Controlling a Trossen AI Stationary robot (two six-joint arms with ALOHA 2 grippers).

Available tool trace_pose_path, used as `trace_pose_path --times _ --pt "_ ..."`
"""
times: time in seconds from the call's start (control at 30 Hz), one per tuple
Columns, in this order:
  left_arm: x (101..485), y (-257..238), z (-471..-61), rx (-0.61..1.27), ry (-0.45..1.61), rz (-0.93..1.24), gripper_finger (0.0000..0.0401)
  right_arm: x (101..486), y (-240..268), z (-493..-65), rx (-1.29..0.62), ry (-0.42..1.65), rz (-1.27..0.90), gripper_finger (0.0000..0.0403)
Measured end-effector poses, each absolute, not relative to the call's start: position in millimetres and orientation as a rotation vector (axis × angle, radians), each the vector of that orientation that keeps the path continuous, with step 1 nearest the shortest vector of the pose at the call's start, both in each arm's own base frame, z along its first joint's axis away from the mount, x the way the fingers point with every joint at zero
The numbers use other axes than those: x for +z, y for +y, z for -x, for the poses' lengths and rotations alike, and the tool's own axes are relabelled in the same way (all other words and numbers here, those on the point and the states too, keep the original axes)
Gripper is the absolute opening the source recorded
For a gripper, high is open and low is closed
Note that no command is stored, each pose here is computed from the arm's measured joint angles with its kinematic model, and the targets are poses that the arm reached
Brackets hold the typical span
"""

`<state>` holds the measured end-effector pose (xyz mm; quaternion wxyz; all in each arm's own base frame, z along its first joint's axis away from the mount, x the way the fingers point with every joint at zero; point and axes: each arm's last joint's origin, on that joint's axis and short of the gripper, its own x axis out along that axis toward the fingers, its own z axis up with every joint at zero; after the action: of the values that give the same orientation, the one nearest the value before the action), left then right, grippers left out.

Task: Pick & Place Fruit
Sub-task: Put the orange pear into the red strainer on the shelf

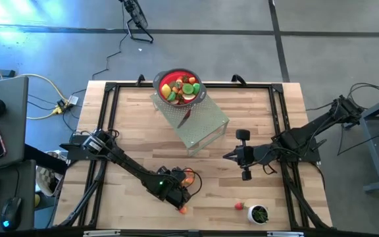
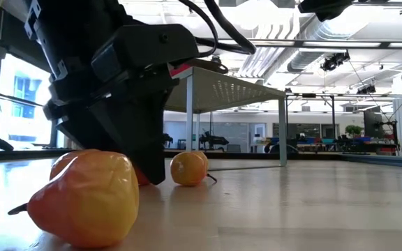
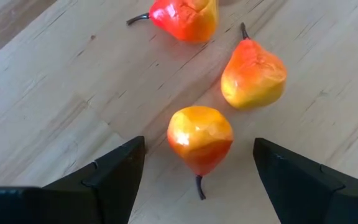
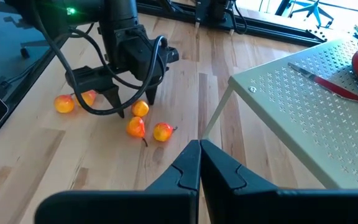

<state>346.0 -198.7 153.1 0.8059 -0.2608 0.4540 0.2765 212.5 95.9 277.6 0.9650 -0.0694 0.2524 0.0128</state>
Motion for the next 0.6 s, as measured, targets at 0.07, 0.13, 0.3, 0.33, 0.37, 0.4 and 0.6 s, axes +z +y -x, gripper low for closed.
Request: trace_pose_path --times 0.07,0.13,0.3,0.33,0.37,0.4,0.6 --pt "153.3 -198.9 -346.4 0.592 0.966 0.563 0.0282 277.6 95.9 -212.5 0.026 0.511 0.140 0.0002" --pt "153.6 -198.8 -346.5 0.600 0.960 0.573 0.0267 277.6 95.9 -212.5 0.026 0.511 0.140 0.0002" --pt "153.7 -198.5 -346.3 0.604 0.959 0.574 0.0223 277.6 95.9 -212.5 0.026 0.511 0.140 0.0002" --pt "153.8 -198.4 -346.3 0.604 0.959 0.574 0.0214 277.6 95.9 -212.5 0.026 0.511 0.140 0.0002" --pt "153.8 -198.4 -346.3 0.604 0.959 0.574 0.0207 277.6 95.9 -212.5 0.026 0.511 0.140 0.0002" --pt "153.8 -198.4 -346.3 0.605 0.959 0.573 0.0200 277.6 95.9 -212.5 0.026 0.511 0.140 0.0002" --pt "153.9 -198.2 -346.3 0.606 0.957 0.571 0.0167 277.6 95.9 -212.5 0.026 0.511 0.140 0.0002"
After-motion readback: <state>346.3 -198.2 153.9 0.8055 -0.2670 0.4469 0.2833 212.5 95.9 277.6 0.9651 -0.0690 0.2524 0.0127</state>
